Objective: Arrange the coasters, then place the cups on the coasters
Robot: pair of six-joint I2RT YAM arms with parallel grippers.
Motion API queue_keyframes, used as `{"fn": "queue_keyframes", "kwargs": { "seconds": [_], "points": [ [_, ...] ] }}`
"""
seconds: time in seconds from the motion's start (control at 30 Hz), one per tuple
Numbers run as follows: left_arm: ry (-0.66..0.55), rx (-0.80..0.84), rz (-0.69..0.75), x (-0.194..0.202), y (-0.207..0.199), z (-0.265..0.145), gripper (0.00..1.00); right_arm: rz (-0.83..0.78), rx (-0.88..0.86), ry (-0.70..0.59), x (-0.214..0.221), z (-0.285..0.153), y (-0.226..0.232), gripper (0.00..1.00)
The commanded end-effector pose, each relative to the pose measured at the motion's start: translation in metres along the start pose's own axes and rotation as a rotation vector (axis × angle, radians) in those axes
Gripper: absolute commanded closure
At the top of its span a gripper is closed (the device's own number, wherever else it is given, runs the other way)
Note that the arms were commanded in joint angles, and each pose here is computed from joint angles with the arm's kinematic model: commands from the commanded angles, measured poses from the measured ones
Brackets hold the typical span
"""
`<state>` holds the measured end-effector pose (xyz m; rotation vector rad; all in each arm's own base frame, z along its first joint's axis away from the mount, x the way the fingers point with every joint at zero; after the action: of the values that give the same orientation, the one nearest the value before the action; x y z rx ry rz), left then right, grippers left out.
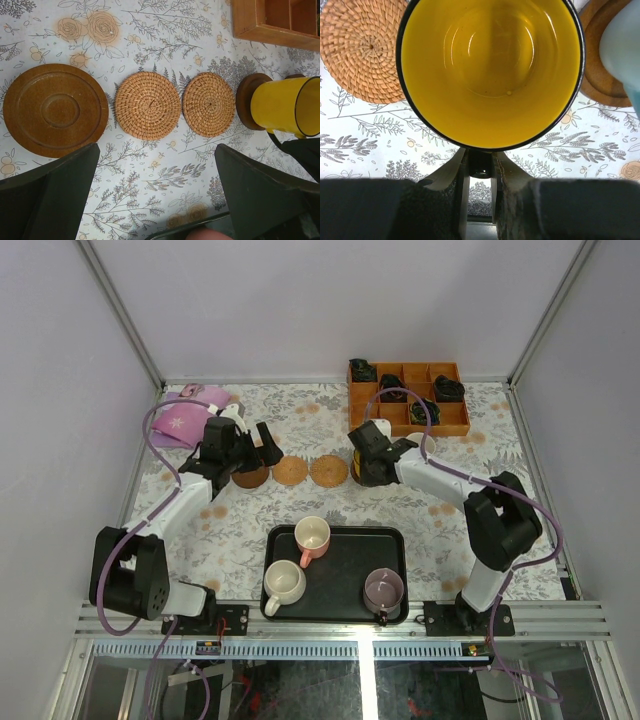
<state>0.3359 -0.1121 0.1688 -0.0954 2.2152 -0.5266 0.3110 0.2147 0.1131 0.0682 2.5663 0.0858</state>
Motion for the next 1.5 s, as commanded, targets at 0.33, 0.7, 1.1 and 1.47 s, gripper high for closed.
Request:
{"fn": "queue_keyframes", "kwargs": {
  "seconds": [0.33,0.7,1.1,1.47],
  "points": [
    [-0.057,0.028,0.040,-0.018,-0.007,0.007,0.00,0.014,-0.079,-0.143,-0.056,-0.003,0.008,1.00],
    [-0.048,0.025,0.040,-0.018,-0.007,0.010,0.00,0.021,-0.094,-0.100,-0.052,-0.003,0.006,1.00],
    [-0.046,0.025,0.038,-0.017,-0.007,0.009,0.00,0.037,-0.103,-0.066,-0.046,-0.011,0.005,1.00],
    [-0.041,0.024,0.036,-0.016,-0.006,0.009,0.00,0.055,-0.086,-0.053,-0.043,-0.015,0.002,1.00]
  ]
}}
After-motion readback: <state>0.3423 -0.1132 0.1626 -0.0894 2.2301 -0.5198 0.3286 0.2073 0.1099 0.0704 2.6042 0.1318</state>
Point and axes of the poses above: each gripper's point midway between its finger pads, its own z axis out along the fingers, its own y axis along the line the jaws close on, x = y × z, the point moved 5 cm from there along -z, back along the fingers, and after that the axes turned 4 degrees about z, right-handed, at the moved point
